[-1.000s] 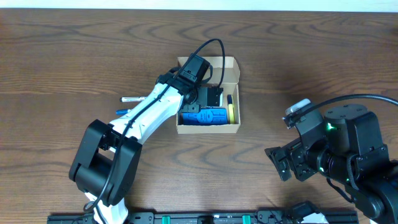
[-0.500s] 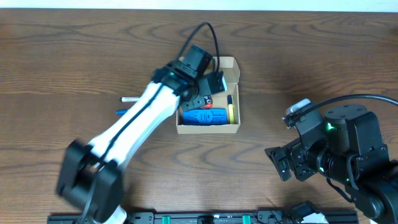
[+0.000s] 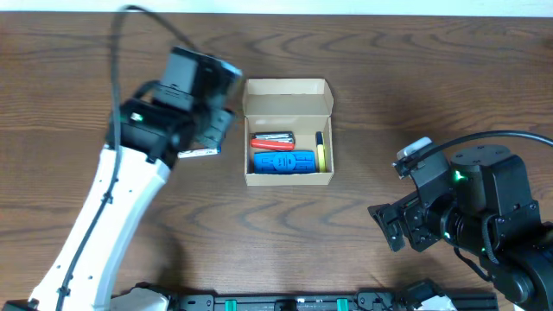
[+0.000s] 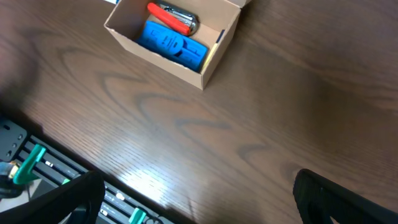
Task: Pack container
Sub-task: 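Move the left gripper to the blue-capped marker and grasp it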
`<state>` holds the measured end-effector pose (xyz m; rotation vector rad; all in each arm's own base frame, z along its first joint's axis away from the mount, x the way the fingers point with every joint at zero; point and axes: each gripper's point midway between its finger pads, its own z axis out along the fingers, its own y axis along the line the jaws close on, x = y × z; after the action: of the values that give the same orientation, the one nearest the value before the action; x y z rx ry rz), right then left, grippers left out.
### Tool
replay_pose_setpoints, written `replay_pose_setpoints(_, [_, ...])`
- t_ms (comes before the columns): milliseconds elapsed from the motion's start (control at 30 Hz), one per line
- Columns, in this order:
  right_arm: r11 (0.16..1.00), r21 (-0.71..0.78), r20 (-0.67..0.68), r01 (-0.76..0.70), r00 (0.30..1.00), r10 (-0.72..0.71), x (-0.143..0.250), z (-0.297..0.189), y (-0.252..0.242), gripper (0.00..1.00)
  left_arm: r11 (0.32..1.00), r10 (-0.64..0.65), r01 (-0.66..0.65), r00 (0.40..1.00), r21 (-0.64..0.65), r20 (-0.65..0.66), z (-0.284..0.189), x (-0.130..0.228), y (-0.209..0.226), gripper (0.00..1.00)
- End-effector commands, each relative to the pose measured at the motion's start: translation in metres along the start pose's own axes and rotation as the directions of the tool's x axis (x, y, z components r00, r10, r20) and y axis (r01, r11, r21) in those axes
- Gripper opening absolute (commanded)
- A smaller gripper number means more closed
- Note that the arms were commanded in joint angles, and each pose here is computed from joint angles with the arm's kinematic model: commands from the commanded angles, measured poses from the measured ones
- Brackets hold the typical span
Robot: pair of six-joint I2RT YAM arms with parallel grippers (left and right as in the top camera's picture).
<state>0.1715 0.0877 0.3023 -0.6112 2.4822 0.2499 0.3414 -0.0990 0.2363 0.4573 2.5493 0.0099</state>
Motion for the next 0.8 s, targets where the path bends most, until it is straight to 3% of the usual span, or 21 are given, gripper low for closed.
replay_pose_setpoints(0, [1.000,0.008,0.005,-0.019,1.000,0.019,0.000,-0.001,-0.002,0.99,0.887,-0.458,0.455,0.888,-0.078,-0.027,0.006,0.013,0.034,0.83])
replay_pose_setpoints(33, [1.000,0.008,0.005,-0.019,1.000,0.019,0.000,-0.001,-0.002,0.99,0.854,-0.518,0.514,0.855,-0.075,-0.038,0.008,0.016,0.037,0.96])
replay_pose_setpoints(133, [1.000,0.008,0.005,-0.019,1.000,0.019,0.000,-0.001,-0.002,0.99,0.821,-0.569,0.571,0.818,0.007,-0.088,0.015,0.015,0.033,0.95])
replay_pose_setpoints(333, [1.000,0.008,0.005,-0.019,1.000,0.019,0.000,-0.001,-0.002,0.99,0.744,-0.665,0.668,0.738,-0.024,-0.115,0.033,0.016,0.035,0.95])
replay_pose_setpoints(367, [1.000,0.008,0.005,-0.019,1.000,0.019,0.000,-0.001,-0.002,0.99,0.710,-0.702,0.703,0.701,-0.043,-0.125,0.036,0.019,0.035,0.95])
replay_pose_setpoints(467, [1.000,0.008,0.004,-0.019,1.000,0.019,0.000,-0.001,-0.002,0.99,0.498,-0.867,0.847,0.480,-0.187,-0.134,0.052,0.039,0.041,0.96])
replay_pose_setpoints(533, [1.000,0.008,0.004,-0.019,1.000,0.019,0.000,-0.001,-0.002,0.99,0.398,-0.917,0.879,0.377,-0.263,-0.130,0.063,0.050,0.043,0.96])
replay_pose_setpoints(767, [1.000,0.008,0.005,-0.019,1.000,0.019,0.000,-0.001,-0.002,0.99,0.227,-0.973,0.885,0.189,-0.406,-0.133,0.106,0.072,0.039,0.95])
